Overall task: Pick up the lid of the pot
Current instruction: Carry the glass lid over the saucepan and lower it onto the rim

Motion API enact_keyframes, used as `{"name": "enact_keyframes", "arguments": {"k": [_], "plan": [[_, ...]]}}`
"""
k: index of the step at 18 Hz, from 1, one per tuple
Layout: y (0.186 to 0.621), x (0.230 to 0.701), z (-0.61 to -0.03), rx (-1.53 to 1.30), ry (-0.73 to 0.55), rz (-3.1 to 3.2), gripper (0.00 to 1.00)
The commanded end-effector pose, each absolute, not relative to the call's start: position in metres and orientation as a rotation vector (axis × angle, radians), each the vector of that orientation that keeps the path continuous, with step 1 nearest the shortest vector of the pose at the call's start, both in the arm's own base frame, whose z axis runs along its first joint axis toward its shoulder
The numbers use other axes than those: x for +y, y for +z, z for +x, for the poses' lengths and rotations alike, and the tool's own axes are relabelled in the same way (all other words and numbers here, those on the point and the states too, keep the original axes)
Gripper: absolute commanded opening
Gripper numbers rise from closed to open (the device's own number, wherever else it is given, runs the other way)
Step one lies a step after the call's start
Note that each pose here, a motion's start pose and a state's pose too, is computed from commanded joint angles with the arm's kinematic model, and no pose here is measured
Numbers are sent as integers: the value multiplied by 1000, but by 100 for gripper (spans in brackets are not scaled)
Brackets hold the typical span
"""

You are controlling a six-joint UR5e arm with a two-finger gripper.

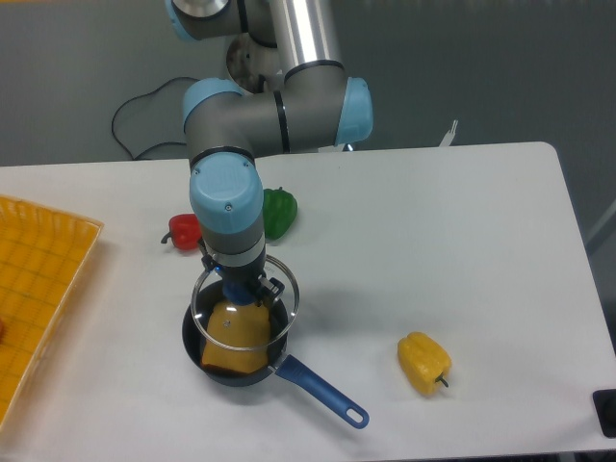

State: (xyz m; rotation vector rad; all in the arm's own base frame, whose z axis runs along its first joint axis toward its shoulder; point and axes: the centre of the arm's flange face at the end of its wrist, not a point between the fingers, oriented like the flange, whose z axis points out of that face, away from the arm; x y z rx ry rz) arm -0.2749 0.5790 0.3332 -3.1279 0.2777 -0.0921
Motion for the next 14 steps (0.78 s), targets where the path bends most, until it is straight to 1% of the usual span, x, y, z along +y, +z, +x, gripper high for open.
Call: {"name": "enact_keyframes", "arguments": {"k": [9,14], "plan": [[345,572,-277,285,-75,-3120,42],[344,572,-277,285,-75,-3118,42]]}}
